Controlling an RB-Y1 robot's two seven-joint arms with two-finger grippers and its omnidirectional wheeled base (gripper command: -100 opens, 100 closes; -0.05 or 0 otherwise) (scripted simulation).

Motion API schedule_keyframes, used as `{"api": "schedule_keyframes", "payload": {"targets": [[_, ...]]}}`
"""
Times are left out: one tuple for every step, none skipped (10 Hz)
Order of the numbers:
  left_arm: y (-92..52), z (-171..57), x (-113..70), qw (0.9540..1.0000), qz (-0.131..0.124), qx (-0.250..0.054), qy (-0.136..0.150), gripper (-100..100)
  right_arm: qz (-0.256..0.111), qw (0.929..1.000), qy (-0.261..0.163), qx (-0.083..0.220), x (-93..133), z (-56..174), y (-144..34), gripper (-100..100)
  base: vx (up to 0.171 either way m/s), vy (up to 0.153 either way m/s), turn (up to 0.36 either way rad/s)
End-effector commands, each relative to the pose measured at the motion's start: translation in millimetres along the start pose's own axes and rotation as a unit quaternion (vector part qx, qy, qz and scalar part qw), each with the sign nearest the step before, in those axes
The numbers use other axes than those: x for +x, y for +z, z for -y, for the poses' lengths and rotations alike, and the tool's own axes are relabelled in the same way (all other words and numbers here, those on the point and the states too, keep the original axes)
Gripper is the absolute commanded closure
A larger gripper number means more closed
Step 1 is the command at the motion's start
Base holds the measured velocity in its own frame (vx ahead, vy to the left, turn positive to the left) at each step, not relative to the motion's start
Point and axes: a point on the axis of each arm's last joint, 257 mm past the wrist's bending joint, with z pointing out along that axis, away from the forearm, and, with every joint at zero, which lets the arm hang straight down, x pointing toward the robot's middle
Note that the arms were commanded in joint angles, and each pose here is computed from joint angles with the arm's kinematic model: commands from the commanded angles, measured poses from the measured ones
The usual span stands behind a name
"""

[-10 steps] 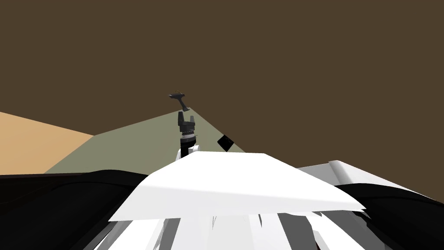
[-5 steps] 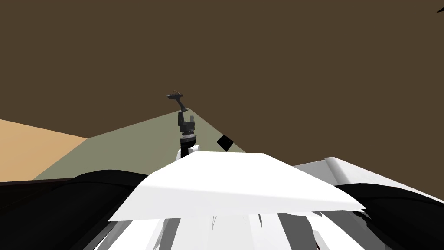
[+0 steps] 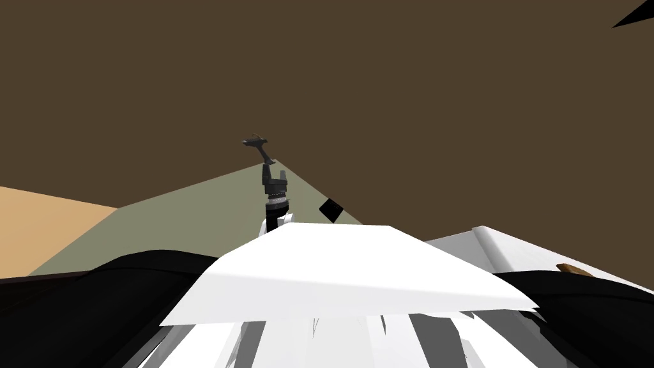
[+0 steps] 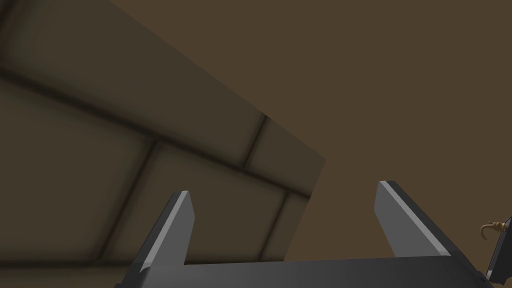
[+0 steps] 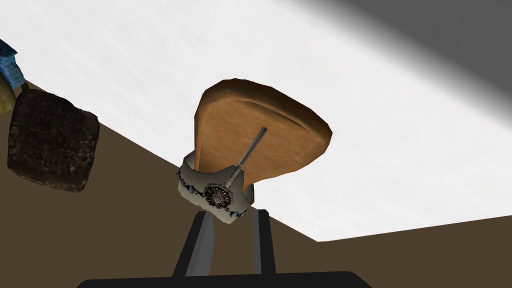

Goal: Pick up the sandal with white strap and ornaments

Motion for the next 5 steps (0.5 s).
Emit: {"api": "schedule_keyframes", "payload": {"targets": [[0.0, 0, 0.0, 1.0000, 0.000, 0.000, 0.000, 0, -0.003, 1.0000, -0.007, -0.002, -2, -2, 1.9, 100, -0.006, 0.013, -0.040], [0.0, 0, 0.0, 1.0000, 0.000, 0.000, 0.000, 0, 0.007, 1.0000, -0.001, -0.005, -16, -4, 5.8, 100, -0.010, 0.012, -0.088], [0.0, 0, 0.0, 1.0000, 0.000, 0.000, 0.000, 0, 0.002, 1.0000, -0.006, -0.005, -12, -4, 5.2, 100, -0.008, 0.012, -0.035], [0.0, 0, 0.0, 1.0000, 0.000, 0.000, 0.000, 0, -0.002, 0.9999, -0.013, -0.006, -11, -5, 5.8, 100, 0.000, 0.000, 0.000], [0.0, 0, 0.0, 1.0000, 0.000, 0.000, 0.000, 0, 0.008, 0.9999, -0.008, -0.008, -25, -8, 9.3, 100, -0.005, 0.007, -0.087]]}}
